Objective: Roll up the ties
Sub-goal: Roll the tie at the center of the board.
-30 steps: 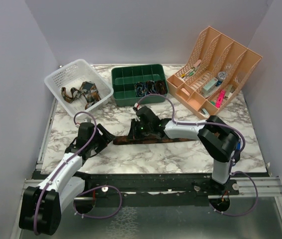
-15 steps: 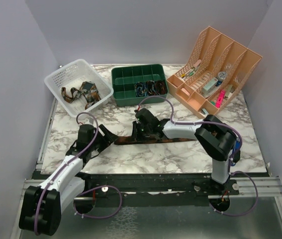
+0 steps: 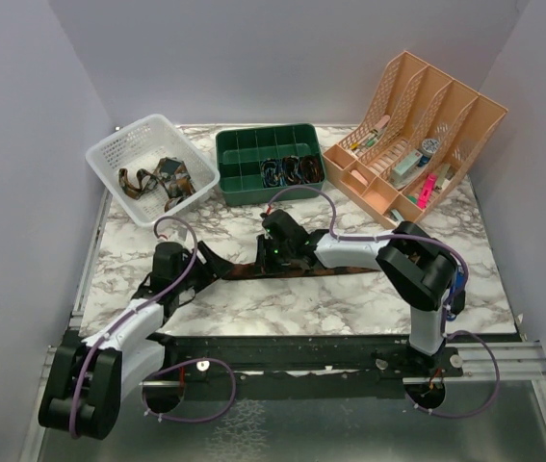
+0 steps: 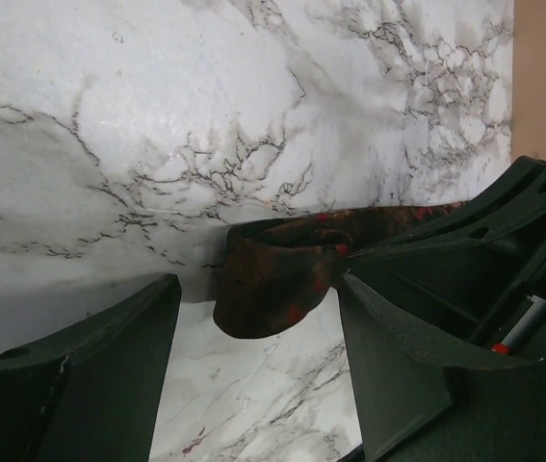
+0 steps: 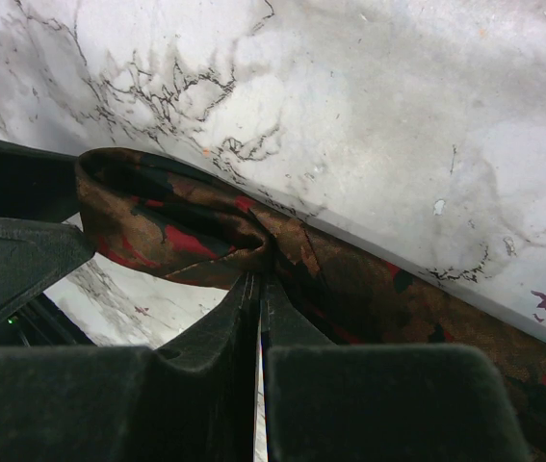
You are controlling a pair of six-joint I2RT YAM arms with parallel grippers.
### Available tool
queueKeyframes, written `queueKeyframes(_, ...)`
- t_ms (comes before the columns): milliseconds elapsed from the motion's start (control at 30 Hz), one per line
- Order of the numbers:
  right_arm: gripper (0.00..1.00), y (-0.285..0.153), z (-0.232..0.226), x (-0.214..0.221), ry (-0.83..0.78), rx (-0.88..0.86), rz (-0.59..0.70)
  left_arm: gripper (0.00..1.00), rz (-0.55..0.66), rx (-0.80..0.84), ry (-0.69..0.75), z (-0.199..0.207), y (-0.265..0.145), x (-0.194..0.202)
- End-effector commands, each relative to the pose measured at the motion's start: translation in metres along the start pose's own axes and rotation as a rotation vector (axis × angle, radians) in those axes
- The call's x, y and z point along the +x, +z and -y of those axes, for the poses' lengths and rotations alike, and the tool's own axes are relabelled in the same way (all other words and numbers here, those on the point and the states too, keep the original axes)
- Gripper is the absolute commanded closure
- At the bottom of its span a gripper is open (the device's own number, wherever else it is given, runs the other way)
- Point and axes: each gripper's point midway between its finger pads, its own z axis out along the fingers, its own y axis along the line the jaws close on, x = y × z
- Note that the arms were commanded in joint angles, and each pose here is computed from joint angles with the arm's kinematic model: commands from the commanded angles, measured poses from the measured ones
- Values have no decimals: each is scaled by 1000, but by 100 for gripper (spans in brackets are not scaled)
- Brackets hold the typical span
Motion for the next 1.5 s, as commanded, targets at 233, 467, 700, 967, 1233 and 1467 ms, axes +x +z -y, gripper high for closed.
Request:
queueKeyframes(233,91,6,18,7,14,70,-35,42,-21,39,115,-4,8,4)
queueKeyframes(467,91,8,18,7,19,67,-44,50,-13,73,117,1,4,5)
queueKeyframes(700,92,10,19,7,22,67,-49,63,-2,92,126,5,5,3)
queueKeyframes(967,92,8,15,6,21,56,-50,80,5,131,146,14,4,0)
queueKeyframes(1233,84,-14,-15,-15,-11,-25,-38,100,58,36,180,14,0,-23)
queueKeyframes(1467,77,-39,-15,-33,-33,15,32,100,111,-47,186,10,-7,-34)
